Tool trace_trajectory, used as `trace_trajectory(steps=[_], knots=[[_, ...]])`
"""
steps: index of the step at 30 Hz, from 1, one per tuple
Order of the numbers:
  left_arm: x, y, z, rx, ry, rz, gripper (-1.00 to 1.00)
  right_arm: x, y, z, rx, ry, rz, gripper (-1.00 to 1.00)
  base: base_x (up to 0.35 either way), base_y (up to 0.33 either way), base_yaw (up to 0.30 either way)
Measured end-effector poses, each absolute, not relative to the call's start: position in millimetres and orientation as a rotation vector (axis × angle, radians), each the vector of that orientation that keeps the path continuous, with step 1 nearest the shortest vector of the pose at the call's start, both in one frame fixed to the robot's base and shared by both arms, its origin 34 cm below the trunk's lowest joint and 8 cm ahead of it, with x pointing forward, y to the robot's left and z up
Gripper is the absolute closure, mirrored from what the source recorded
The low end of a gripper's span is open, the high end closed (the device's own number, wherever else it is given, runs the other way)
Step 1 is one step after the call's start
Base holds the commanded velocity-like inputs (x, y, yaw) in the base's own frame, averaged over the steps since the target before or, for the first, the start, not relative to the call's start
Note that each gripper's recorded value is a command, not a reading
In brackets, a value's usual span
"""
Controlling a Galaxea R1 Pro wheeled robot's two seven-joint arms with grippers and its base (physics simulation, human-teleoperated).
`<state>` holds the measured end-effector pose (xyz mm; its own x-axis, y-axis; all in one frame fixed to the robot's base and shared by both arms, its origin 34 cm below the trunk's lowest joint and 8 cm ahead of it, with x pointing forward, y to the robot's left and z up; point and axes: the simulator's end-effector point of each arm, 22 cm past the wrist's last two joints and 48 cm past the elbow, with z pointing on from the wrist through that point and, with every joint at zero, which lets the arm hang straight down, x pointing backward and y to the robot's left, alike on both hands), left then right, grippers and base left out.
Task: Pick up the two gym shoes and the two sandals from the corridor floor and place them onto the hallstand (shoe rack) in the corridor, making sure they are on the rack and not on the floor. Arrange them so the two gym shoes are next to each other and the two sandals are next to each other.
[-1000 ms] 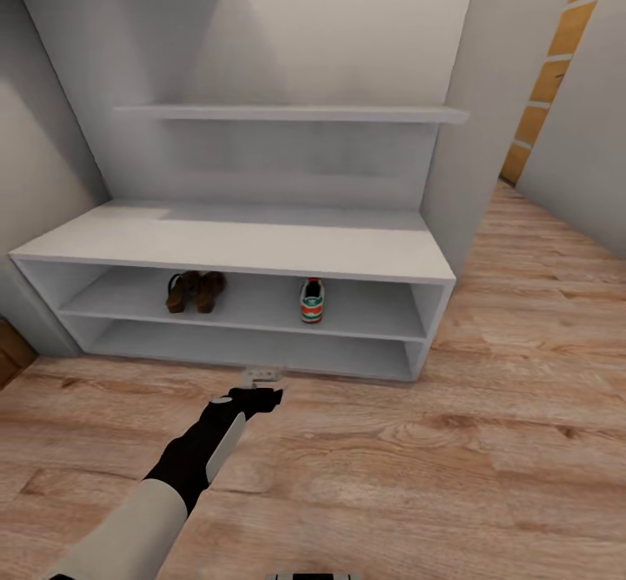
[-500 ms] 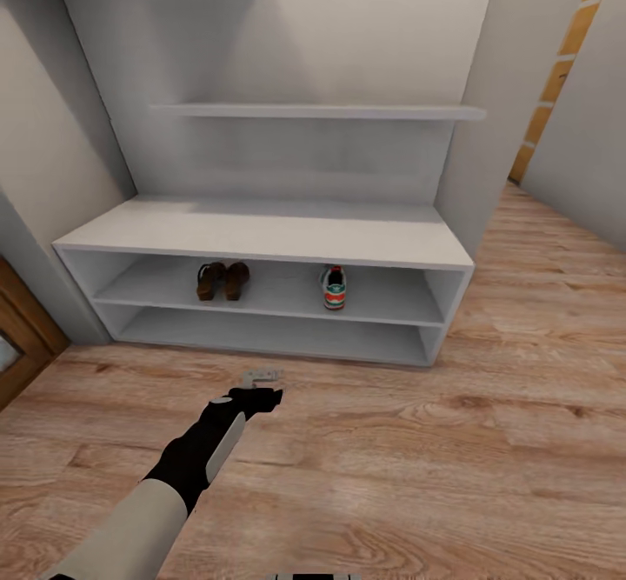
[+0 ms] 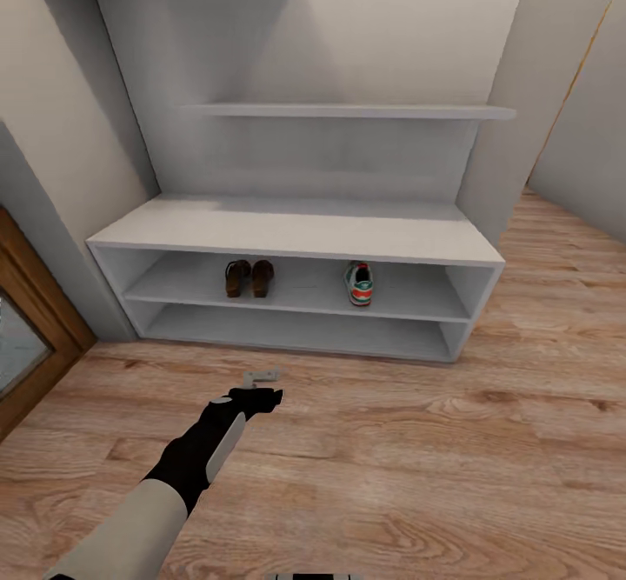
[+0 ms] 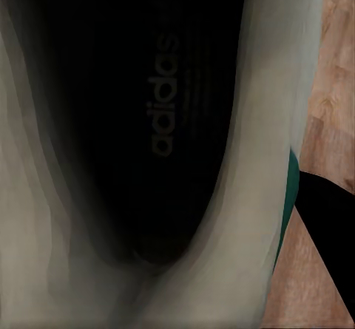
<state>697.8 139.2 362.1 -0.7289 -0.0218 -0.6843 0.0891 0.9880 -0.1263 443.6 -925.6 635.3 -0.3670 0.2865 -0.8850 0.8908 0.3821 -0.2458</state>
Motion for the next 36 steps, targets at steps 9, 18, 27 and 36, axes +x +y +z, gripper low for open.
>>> trace_trajectory(steps=[9,18,27,36], knots=[[698,139,362,0.046,2.379,-0.194,-1.00,443,-926,635,1.021,1.858,-0.975,1.00,0.000,0.167,-0.198],[703,135,372,0.044,2.357,-0.204,-1.00,444,-925,635,1.019,1.861,-0.977,1.00,-0.127,0.006,-0.022],[716,130,395,0.049,2.302,-0.217,-1.00,446,-922,630,1.018,1.869,-0.969,1.00,-0.036,0.000,-0.001],[716,132,394,0.047,2.303,-0.215,-1.00,454,-914,615,1.017,1.891,-0.942,1.00,0.000,0.000,0.000]])
